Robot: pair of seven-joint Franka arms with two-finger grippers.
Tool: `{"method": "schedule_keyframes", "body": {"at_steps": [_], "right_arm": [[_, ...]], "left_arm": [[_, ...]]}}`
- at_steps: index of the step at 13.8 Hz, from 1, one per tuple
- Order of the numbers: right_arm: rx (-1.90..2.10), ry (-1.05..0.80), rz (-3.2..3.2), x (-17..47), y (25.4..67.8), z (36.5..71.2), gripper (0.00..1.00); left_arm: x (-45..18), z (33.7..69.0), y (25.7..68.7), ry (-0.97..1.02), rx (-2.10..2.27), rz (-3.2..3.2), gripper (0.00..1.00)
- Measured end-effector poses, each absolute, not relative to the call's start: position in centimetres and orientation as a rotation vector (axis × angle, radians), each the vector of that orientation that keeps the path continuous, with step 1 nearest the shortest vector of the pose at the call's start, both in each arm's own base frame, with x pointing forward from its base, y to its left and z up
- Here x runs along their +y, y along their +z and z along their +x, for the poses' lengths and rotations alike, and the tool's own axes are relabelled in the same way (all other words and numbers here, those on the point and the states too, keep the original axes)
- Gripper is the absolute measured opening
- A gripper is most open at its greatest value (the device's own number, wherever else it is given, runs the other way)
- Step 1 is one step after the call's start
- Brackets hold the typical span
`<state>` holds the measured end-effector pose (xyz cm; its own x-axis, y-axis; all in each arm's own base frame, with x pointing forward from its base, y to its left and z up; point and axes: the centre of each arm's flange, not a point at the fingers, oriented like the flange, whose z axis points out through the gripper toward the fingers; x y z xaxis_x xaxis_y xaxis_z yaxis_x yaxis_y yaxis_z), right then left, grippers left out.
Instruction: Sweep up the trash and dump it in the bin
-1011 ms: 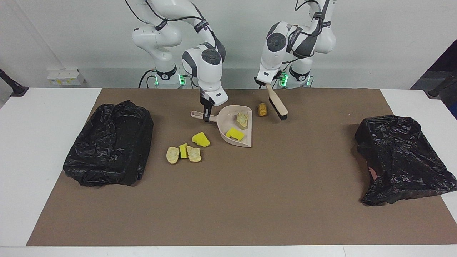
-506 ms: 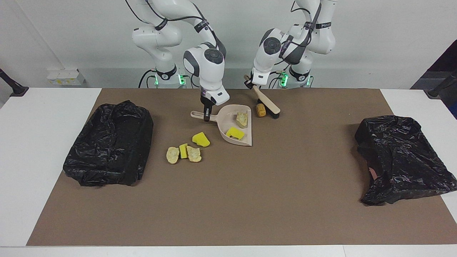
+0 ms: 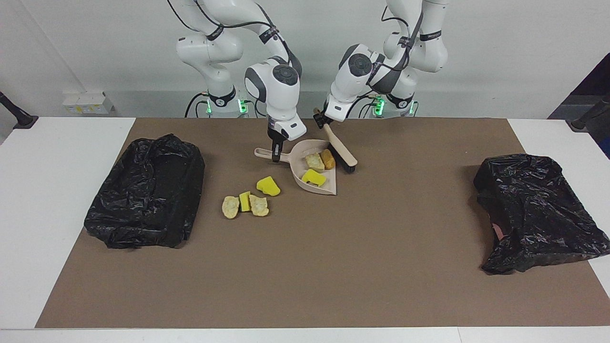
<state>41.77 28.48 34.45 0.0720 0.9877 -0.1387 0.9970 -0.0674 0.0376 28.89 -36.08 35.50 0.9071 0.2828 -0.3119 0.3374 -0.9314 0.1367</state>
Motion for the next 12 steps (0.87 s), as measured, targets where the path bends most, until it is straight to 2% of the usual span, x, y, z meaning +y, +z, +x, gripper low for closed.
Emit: {"method": "schedule_keyframes", "body": {"at_steps": [7,10,12], "right_arm": [[2.054,-0.116,2.21,28.5,34.4,41.8,0.32],[2.049,-0.118,2.215,28.4,34.4,41.8,0.32],[2.046,-0.12,2.218,28.4,34.4,41.8,0.32]], "left_arm": [[-37.3,29.9,36.8,-0.463,0.25,2.891,0.27],[-36.0,30.5,37.9,-0.533,0.112,3.02,0.27],[-35.1,31.8,38.8,-0.497,0.086,3.075,0.27]]}}
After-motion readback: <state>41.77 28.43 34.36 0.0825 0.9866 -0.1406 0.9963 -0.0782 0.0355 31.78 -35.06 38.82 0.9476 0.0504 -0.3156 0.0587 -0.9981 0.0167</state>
